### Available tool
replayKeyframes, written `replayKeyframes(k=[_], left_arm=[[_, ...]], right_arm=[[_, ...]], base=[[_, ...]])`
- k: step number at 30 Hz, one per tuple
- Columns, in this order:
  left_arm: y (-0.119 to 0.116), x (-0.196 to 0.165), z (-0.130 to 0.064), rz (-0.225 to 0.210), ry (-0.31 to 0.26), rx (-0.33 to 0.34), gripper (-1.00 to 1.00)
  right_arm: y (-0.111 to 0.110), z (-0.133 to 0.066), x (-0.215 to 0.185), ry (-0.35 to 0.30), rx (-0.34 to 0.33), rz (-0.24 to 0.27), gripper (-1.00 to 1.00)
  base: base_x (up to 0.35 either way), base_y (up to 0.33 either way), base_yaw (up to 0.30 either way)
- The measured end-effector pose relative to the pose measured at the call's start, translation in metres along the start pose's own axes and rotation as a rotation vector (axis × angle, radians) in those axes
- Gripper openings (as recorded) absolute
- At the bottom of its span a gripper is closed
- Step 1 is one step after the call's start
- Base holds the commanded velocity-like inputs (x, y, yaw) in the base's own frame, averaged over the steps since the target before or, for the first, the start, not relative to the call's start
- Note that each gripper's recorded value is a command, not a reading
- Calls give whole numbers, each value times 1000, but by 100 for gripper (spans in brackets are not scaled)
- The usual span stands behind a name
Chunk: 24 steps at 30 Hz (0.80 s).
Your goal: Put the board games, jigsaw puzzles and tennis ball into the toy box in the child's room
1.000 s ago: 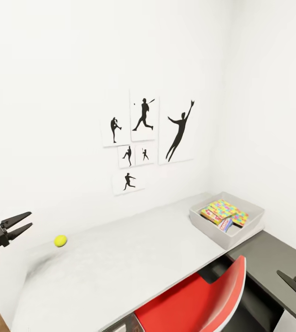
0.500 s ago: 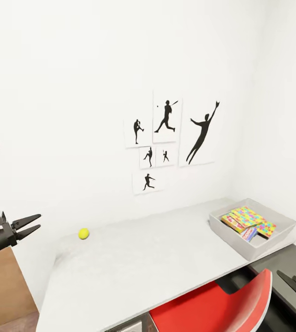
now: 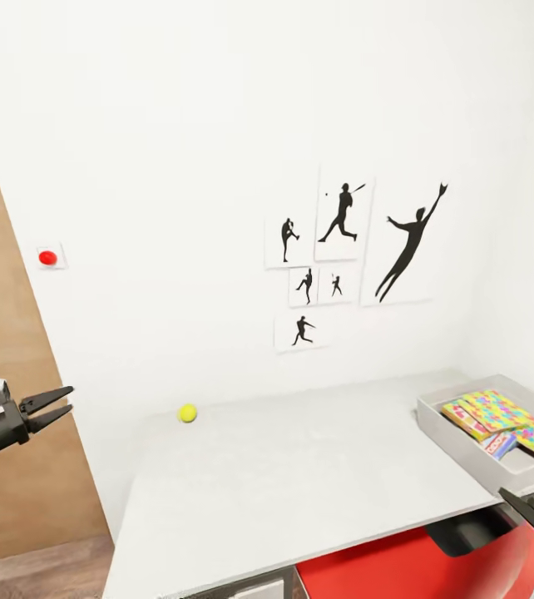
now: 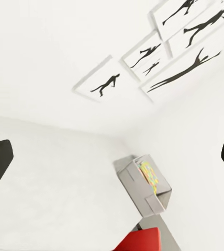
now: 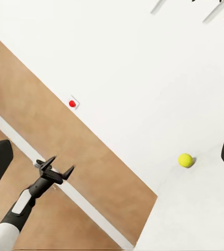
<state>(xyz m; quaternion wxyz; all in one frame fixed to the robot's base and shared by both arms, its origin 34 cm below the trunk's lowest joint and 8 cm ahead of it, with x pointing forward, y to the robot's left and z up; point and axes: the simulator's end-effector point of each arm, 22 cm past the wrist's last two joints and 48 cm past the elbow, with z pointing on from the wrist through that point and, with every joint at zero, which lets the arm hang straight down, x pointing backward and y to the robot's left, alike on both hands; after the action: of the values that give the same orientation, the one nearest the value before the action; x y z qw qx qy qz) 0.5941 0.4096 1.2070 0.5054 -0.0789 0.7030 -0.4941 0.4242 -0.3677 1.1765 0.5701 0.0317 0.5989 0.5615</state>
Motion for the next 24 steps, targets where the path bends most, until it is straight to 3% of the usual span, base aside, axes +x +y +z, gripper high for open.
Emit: replayKeyframes(k=[16,24], left_arm=[[1,0,0,0,1,-3,100],[1,1,0,0,2,-3,100]], right_arm=[[-2,1,1,3,11,0,100],[-3,1,1,2,14,0,100]], base=[[0,4,285],[0,143,285]])
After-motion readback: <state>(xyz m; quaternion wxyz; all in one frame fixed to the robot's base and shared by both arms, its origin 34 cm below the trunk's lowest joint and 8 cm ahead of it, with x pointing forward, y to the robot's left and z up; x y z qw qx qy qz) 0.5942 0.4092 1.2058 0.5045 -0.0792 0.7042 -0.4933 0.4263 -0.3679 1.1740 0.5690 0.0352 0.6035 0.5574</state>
